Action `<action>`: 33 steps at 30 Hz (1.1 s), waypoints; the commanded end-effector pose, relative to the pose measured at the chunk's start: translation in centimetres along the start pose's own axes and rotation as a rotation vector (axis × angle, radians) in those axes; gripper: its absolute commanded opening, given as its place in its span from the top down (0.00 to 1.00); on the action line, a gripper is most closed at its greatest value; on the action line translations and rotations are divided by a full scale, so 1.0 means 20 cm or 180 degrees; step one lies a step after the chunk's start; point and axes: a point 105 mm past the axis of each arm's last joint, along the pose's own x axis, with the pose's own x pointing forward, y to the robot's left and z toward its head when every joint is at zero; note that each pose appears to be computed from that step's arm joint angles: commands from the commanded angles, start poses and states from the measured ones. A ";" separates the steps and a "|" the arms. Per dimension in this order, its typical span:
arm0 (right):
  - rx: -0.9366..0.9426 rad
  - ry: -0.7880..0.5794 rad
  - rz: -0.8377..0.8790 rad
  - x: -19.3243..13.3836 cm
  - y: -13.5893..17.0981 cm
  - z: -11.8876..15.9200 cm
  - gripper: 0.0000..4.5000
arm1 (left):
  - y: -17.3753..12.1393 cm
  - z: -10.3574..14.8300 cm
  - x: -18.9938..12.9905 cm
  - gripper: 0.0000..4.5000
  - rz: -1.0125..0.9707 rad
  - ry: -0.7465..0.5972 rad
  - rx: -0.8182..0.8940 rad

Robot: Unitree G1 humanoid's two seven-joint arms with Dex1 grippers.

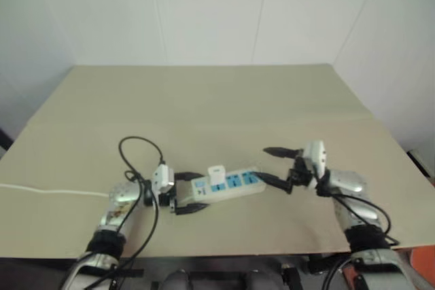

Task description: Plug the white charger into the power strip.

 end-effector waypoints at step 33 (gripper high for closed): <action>-0.0534 0.1124 -0.0038 -0.50 -0.04 0.31 0.00 | 0.11 0.32 -0.67 0.01 0.0128 0.1053 -0.0062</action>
